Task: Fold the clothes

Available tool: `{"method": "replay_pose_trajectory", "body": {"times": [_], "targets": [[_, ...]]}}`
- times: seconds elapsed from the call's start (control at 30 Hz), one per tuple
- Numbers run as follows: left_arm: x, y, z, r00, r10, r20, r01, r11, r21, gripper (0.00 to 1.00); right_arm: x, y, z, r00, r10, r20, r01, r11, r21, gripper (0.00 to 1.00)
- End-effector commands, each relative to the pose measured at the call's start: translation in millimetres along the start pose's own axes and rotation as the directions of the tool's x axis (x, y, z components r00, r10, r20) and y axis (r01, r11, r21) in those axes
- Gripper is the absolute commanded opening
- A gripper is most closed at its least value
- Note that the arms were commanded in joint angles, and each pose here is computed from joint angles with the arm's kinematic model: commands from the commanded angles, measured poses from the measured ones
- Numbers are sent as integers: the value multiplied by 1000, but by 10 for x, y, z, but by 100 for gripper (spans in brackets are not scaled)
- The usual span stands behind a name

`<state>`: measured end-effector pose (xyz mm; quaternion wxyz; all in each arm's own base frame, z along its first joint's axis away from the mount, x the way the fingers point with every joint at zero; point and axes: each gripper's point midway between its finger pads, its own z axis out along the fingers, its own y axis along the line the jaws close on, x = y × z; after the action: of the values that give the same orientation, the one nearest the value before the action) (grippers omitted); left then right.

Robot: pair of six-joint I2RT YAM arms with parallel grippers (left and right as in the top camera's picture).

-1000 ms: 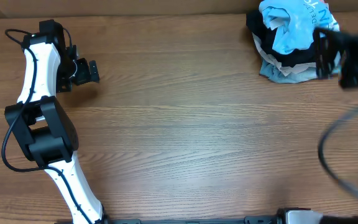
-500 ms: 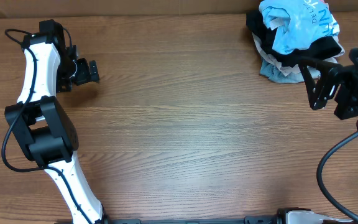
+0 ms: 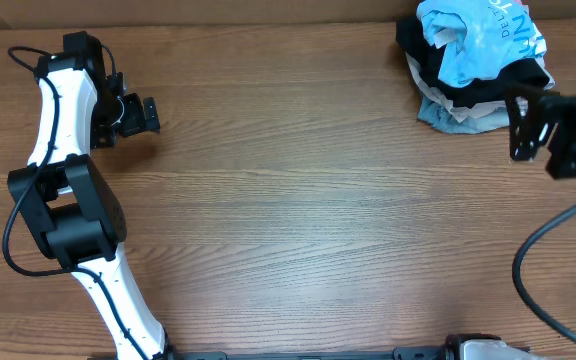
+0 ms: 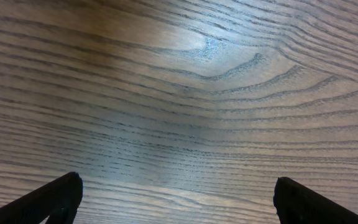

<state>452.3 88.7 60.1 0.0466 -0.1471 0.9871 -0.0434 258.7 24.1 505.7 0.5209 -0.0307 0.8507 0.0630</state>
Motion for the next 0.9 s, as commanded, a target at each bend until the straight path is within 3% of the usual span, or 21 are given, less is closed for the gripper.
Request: {"method": "replay_pose_trajectory", "body": {"times": [0.0,0.2,0.43,0.67,0.87], "targets": [[19,-45,53,1000,19,-13,-19,1000,7,100,29,-80,52,999,-7,36,5,999,40,100],[19,-45,54,1000,19,-13,-19,1000,7,100,364,-120,344,988,-19,156,13,999,36,100],[19,-45,53,1000,19,-13,-19,1000,7,100,1241,-38,646,949,-34,314,49,998,-40,100],[20,-45,54,1000,19,-14,-19,1000,7,100,2172,-38,927,919,83,385,-41,993,-115,100],[19,-45,53,1000,19,-13,-19,1000,7,100,2630,32,1117,903,77,423,-4,985,-171,100]]}}
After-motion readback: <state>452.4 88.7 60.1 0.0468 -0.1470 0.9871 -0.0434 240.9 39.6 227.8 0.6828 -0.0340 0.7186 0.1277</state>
